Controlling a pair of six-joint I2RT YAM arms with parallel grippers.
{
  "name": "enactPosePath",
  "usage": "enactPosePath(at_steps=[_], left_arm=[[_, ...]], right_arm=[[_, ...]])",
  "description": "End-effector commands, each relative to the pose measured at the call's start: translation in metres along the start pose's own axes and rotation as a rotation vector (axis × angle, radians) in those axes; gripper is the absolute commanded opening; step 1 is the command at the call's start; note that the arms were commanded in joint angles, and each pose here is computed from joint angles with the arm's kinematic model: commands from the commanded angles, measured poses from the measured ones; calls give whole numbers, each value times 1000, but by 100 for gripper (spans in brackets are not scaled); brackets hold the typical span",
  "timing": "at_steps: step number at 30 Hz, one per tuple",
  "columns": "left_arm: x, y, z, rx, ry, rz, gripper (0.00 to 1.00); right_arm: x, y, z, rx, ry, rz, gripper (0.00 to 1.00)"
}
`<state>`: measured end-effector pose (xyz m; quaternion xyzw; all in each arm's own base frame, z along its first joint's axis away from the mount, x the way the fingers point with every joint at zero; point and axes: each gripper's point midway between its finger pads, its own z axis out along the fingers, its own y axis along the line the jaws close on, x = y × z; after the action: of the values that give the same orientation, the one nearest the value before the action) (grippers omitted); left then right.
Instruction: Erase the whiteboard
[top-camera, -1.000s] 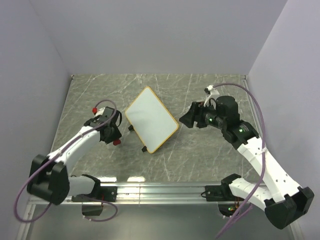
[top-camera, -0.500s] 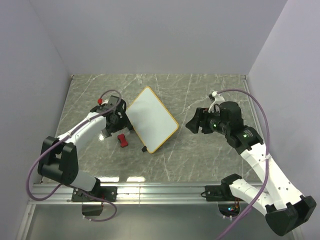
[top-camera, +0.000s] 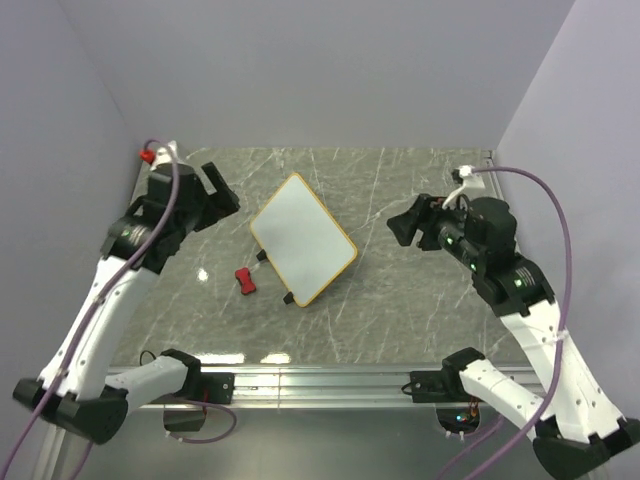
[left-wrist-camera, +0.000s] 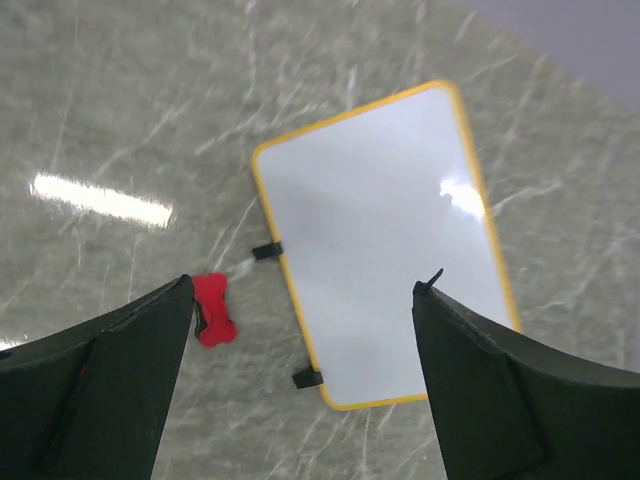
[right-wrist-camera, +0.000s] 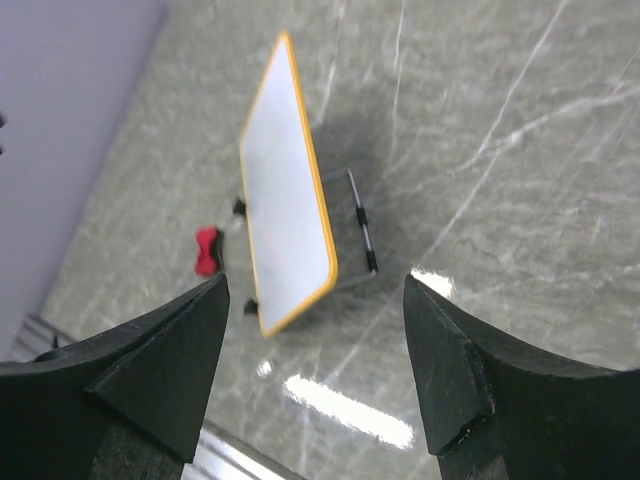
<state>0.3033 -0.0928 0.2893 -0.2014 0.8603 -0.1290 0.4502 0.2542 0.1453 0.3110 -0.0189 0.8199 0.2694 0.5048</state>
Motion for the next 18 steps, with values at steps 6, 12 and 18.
enactPosePath(at_steps=[6,12,18], left_arm=[[-53,-35,-61,176,-120,50,99],[-78,-50,-77,233,-196,85,98],[-90,-59,-81,295,-280,87,98]], right_arm=[[-40,11,-41,-68,-309,104,85],[-39,8,-36,-32,-262,103,85],[-37,10,-39,-25,-216,77,86]])
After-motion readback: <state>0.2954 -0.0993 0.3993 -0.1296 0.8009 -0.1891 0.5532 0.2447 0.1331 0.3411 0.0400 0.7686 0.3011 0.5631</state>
